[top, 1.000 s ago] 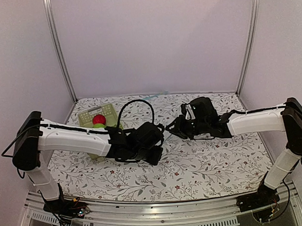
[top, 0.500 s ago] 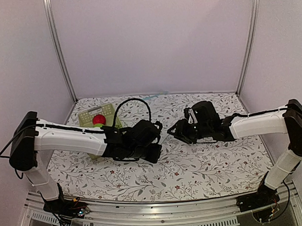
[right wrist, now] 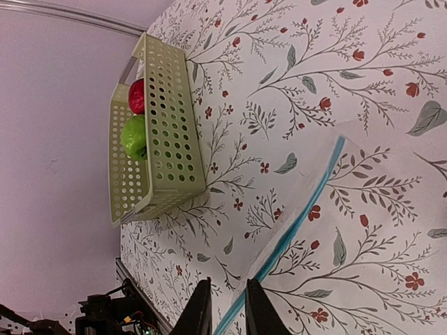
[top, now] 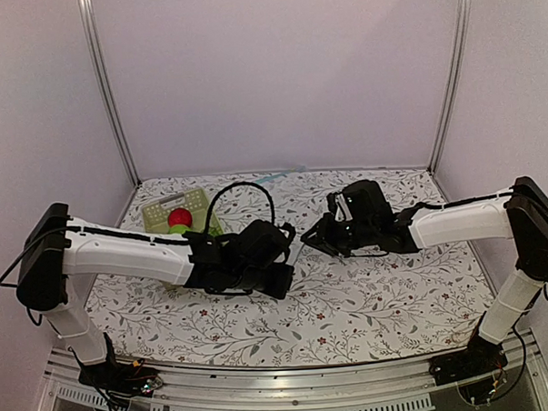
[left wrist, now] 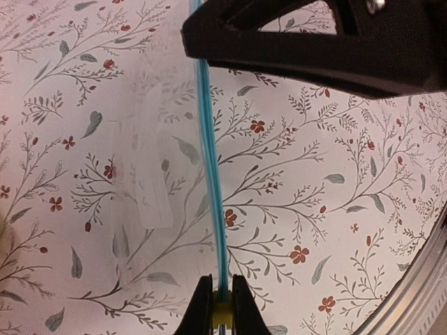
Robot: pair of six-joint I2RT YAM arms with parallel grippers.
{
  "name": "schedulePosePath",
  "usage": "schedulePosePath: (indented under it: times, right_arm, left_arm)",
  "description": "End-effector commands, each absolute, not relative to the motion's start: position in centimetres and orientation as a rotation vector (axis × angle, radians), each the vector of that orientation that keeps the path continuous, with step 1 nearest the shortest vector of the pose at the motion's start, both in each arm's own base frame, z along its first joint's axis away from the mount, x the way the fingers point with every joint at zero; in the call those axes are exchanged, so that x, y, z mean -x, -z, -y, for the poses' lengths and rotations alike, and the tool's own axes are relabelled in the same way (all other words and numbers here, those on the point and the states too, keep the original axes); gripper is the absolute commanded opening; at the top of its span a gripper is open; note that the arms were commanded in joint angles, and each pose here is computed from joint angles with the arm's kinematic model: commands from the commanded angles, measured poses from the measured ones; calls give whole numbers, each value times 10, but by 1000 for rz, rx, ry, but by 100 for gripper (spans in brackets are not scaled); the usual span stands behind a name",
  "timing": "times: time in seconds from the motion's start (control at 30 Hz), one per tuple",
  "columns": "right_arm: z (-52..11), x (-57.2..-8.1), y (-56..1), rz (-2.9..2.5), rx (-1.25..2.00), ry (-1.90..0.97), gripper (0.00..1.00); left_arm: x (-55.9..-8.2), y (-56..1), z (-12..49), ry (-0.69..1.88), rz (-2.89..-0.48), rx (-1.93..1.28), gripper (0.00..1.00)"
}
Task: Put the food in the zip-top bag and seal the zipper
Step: Pass from the left arm to the right
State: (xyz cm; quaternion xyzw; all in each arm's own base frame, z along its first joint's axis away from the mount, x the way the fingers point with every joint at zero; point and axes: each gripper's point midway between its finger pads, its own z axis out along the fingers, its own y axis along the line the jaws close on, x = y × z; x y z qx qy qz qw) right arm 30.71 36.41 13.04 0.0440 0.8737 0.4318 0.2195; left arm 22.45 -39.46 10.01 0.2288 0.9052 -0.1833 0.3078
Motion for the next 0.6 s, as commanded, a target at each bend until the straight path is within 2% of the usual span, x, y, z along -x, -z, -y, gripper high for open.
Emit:
schedulePosePath:
  times: [0.0, 0.17, 0.4, 0.57]
  right_arm:
    - [-371, -310, -135, -2406, -97, -1204, 16]
    - [-372, -309, -130, -2420, -95, -1201, 16]
    - [-357, -309, -130, -2407, -138, -1139, 37]
    - [-337, -307, -144, -2381, -141, -1036, 42]
  left_arm:
    - [-227, -111, 393, 528, -2365, -596, 0]
    - [-227, -112, 393, 529, -2360, -592, 0]
    - [-235, -108, 379, 451, -2387, -519, 0]
    - [-237, -111, 372, 435, -2382, -492, 0]
